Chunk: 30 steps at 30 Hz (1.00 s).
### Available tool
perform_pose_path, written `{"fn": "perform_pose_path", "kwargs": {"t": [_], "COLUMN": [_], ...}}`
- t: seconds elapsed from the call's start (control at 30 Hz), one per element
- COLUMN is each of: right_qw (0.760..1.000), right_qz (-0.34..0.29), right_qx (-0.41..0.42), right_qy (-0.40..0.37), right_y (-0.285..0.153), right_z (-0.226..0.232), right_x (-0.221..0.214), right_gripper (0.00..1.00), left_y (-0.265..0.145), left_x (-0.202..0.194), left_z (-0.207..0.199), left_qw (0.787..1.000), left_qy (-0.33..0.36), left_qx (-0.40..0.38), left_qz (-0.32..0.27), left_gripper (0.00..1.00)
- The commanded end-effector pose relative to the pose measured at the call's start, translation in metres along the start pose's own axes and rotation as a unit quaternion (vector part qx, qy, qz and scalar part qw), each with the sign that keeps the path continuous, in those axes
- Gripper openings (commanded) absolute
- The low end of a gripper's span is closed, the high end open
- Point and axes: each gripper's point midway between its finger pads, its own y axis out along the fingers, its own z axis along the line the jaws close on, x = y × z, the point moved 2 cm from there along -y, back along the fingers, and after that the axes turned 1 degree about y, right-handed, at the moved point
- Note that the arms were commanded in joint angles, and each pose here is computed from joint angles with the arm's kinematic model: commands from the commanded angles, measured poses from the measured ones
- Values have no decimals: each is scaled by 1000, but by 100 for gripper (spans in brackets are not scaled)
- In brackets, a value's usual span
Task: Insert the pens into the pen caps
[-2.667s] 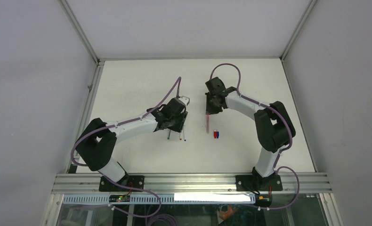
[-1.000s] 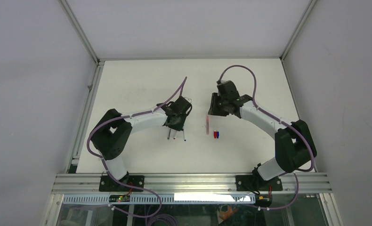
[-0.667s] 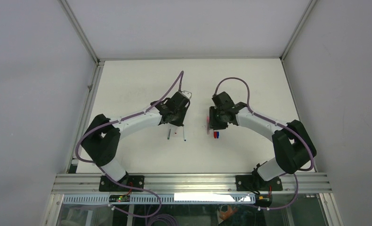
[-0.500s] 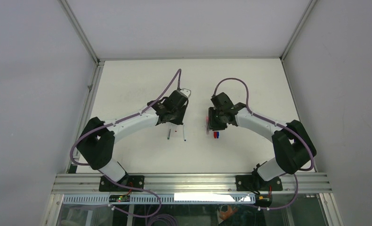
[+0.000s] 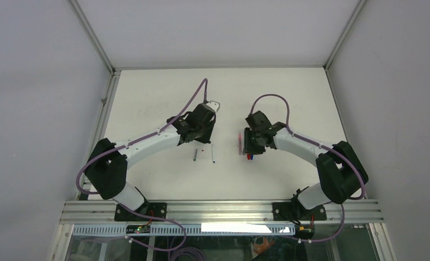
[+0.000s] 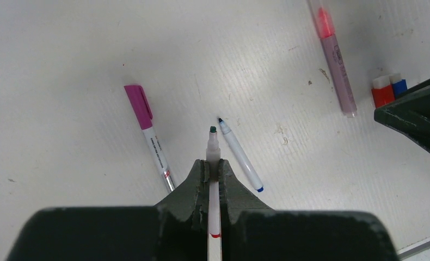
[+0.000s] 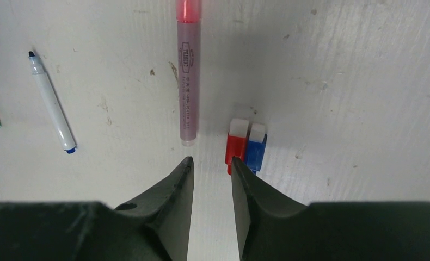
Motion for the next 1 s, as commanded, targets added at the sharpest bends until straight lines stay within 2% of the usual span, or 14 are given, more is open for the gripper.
{"fn": "perform_pose_path", "kwargs": {"t": [0.0,0.37,0.97], "right_qw": [1000,1000,999], "right_qz": [-13,-1,-23], "right_qx": [1,-7,-41], "right_qy": [6,1,-21], "right_y": [3,12,22], "right_z": [1,-4,-7], "right_x": [2,-4,16], "right_gripper": [33,33,32], "left_y": [-11,-10,-12], "left_x": [11,11,9], "left_z": [-2,-3,-1], "left_qw": [1000,1000,1000], "left_qy": [3,5,5], "left_qx": [-6,-8,-5], "left_qz": [-27,-25,-26], "left_gripper": [0,0,0]}}
